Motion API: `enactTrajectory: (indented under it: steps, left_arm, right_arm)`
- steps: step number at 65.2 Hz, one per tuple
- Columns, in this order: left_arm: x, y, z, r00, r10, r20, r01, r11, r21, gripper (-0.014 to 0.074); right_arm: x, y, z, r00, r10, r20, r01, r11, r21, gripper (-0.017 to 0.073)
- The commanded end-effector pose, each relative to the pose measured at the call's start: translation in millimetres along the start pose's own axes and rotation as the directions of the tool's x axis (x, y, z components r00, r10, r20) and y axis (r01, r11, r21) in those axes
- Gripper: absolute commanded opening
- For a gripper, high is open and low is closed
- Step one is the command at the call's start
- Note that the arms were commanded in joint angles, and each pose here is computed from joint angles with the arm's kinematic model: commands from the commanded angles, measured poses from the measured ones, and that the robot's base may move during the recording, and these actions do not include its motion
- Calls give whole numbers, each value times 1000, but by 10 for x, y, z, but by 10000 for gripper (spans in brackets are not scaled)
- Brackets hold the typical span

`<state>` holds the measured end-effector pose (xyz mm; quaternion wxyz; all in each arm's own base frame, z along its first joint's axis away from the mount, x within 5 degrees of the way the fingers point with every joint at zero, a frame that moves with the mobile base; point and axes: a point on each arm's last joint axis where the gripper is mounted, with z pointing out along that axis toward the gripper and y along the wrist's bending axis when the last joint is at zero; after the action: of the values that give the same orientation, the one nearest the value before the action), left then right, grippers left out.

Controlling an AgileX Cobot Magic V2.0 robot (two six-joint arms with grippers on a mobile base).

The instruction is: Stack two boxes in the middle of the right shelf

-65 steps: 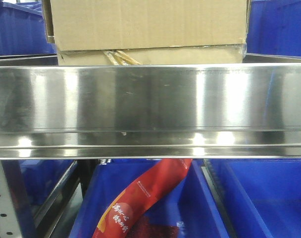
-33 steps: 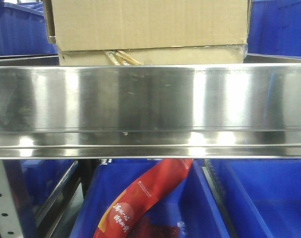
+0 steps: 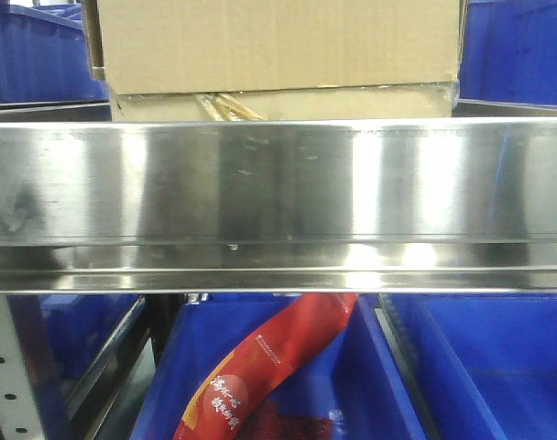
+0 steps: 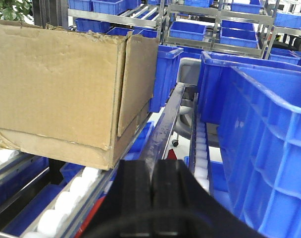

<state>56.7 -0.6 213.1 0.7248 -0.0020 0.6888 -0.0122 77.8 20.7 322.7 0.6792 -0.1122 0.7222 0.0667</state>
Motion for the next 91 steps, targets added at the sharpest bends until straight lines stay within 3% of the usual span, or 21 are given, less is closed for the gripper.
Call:
enactTrajectory:
  steps: [1,60,66,72,80,91]
  left_arm:
    - [6,6,-5,1000,-5,29,5,1000,-12,-111]
    - [7,7,-5,1000,-5,28,5,1000,-14,-111]
    - [7,7,-5,1000,-5,28,5,1000,-14,-111]
    - [7,7,-5,1000,-5,28,5,1000,-14,-111]
    - [7,7,-5,1000,-5,28,5,1000,-14,-111]
    - [7,7,-5,1000,-5,28,5,1000,-14,-111]
  right_arm:
    - [-13,-10,-13,1000,-11,21,10,1000,13,-153]
    - [-11,-9,-12,1000,-11,19,10,1000,12,-153]
    - [-12,-9,-12,1000,21,19,-21,1000,11,-153]
    - [-4,-48,-10,999,-28,39,25,998,59,-153]
    - [73,-97,-53,994,-5,110,-9,991,131,-153]
    - [429,-101,-136,992,1,127,-25,982,188,-153]
